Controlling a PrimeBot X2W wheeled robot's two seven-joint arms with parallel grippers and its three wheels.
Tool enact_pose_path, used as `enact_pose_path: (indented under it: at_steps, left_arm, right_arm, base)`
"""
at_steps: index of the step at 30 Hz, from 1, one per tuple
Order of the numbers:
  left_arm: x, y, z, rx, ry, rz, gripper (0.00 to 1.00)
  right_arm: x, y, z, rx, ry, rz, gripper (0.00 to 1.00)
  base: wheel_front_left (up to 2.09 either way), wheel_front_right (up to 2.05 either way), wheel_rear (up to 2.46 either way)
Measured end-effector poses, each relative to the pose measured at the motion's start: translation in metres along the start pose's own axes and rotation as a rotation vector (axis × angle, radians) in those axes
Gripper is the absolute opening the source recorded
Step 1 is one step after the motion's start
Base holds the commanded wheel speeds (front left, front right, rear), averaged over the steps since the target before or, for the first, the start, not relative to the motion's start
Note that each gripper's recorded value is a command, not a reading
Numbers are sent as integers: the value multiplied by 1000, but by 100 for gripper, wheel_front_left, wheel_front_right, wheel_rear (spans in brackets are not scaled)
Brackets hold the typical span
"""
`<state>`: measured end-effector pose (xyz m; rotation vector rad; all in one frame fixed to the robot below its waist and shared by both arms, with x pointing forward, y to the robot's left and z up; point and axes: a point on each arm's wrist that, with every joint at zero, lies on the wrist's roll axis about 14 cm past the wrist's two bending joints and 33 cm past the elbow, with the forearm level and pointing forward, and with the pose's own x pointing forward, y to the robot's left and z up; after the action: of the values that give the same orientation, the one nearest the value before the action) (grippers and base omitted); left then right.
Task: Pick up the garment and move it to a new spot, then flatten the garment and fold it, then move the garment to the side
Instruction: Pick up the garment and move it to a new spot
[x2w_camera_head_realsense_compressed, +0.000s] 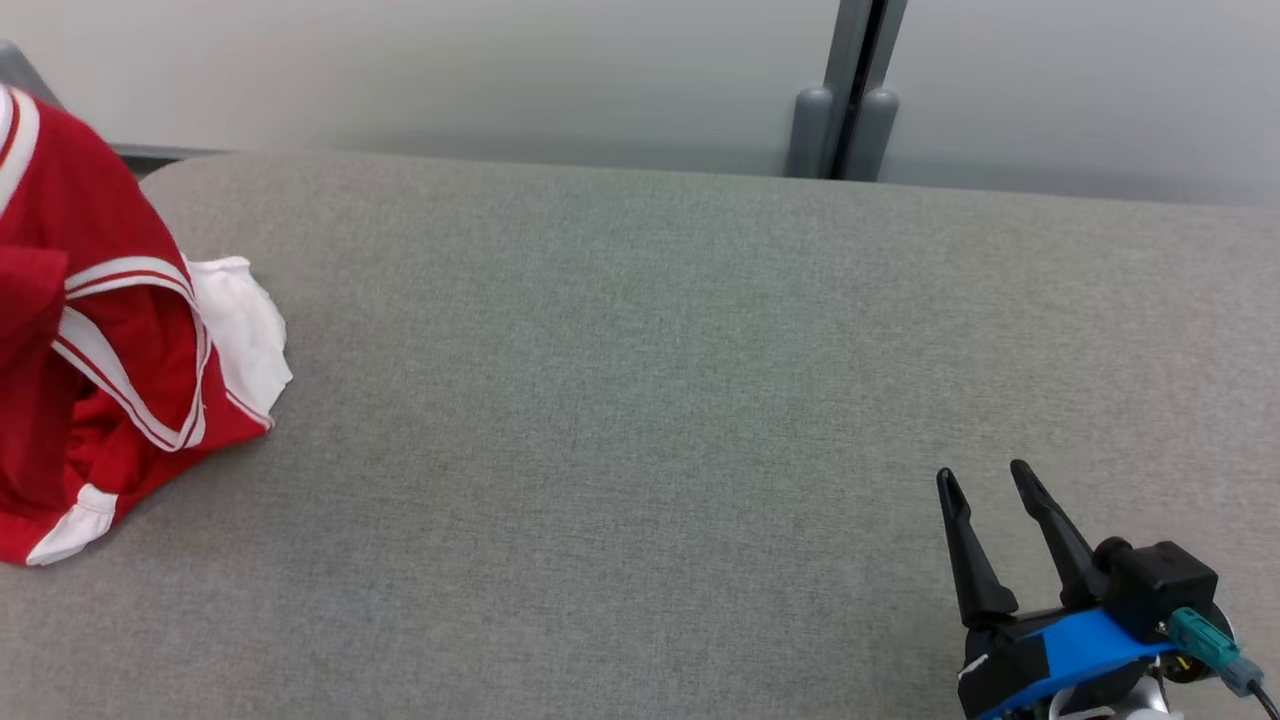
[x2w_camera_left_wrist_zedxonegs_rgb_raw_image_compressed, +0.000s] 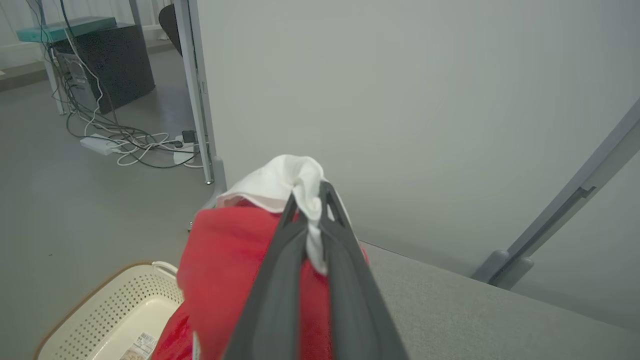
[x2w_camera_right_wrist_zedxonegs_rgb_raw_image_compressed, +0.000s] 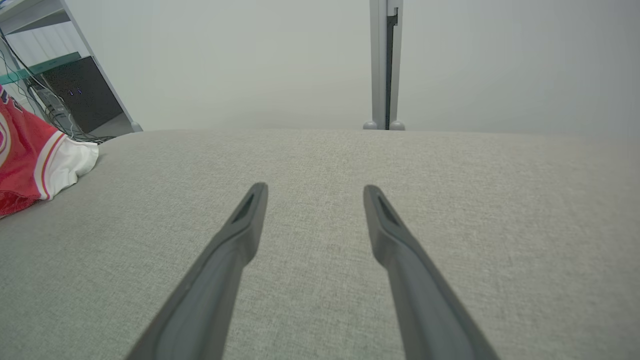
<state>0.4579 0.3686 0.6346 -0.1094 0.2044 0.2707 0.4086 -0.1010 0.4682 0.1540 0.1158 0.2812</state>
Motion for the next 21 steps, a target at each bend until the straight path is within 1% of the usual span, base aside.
enact_pose_path:
  at_steps: [3, 5, 7, 11, 14, 16, 19, 21]
  left_arm:
    - [-8, -40, 49, 35, -114, -110, 0]
    - [-15, -74, 75, 50, -178, -197, 0]
    - [-21, -109, 95, 75, -228, -280, 0]
    - [-37, -186, 126, 74, -304, -473, 0]
    - [-47, -241, 133, 73, -320, -612, 0]
    - [-52, -272, 131, 77, -317, -690, 0]
    - [-62, -320, 118, 59, -271, -819, 0]
    - [-68, -347, 102, 68, -227, -891, 0]
  right_arm:
    - [-11, -6, 7, 10, -28, -26, 100]
    - [-19, -11, 9, 19, -40, -46, 100]
    - [-28, -17, 12, 26, -53, -70, 100]
    - [-47, -35, 17, 34, -77, -137, 100]
    - [-63, -50, 18, 40, -86, -196, 100]
    - [-75, -61, 19, 42, -93, -239, 100]
    - [-92, -78, 20, 42, -105, -304, 100]
    - [-103, -88, 20, 44, -110, -346, 100]
  base:
    - [0, 0, 0]
    - [0, 0, 0]
    - [0, 0, 0]
    - [0, 0, 0]
    - [0, 0, 0]
    - [0, 0, 0]
    - [0, 0, 0]
    - [0, 0, 0]
